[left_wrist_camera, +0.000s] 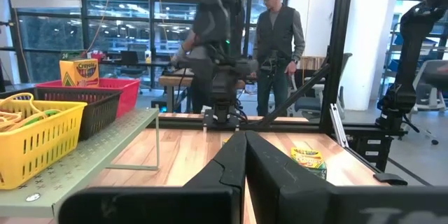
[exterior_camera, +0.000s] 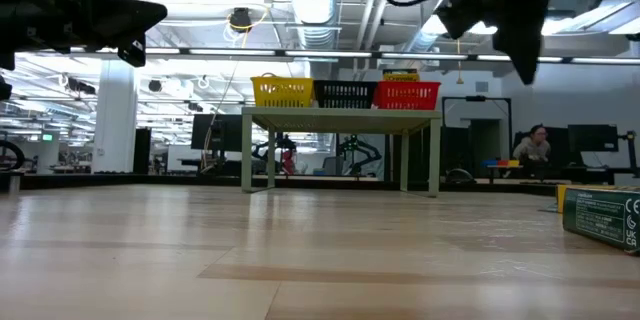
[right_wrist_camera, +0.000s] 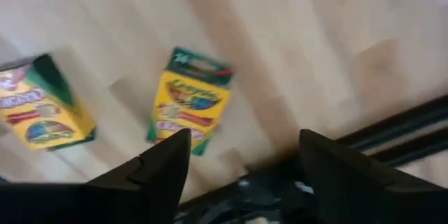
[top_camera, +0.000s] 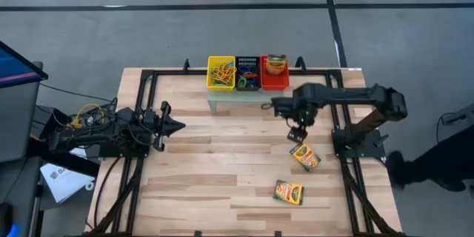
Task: Pick & Place Office Desk Supplies
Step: Put the top yellow crayon box into the red bin on the shelf
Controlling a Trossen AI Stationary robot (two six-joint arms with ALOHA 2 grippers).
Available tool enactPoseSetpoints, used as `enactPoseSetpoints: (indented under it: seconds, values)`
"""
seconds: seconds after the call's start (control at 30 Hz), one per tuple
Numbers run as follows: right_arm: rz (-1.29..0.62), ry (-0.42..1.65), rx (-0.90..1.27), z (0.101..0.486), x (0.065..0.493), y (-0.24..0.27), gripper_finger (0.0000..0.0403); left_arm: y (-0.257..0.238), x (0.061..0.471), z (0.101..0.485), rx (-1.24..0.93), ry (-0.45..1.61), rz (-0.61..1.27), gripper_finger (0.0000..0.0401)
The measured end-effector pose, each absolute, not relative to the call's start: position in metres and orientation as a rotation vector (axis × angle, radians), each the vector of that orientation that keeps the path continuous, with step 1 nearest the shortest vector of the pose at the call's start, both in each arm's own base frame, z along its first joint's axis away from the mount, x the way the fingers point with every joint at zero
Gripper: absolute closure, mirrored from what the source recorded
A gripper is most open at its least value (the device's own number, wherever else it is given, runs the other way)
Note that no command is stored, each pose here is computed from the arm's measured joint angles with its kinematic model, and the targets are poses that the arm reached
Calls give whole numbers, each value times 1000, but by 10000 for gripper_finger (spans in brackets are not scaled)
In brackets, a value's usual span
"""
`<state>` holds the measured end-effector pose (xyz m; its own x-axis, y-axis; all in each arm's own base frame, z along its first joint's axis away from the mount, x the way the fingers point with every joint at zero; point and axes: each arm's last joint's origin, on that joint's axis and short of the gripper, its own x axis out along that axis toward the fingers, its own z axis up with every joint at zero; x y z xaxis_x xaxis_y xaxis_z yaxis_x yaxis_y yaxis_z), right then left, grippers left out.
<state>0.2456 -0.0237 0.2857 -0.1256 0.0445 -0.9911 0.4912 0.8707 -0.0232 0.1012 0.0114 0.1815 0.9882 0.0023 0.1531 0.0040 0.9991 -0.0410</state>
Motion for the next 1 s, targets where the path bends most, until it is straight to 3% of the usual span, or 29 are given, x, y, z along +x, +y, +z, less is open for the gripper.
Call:
enactPoseSetpoints:
  seconds: [0.2,0.57,1.0]
  values:
    - [-300,1716,427,257,239,9,103,11,101,182,-41,-154,-1,401]
    - [-443,1809,504,193,218,24,60,11,101,182,-41,-154,-1,401]
    - [-347,1764,664,147,197,8,59,11,101,182,-41,-155,-1,401]
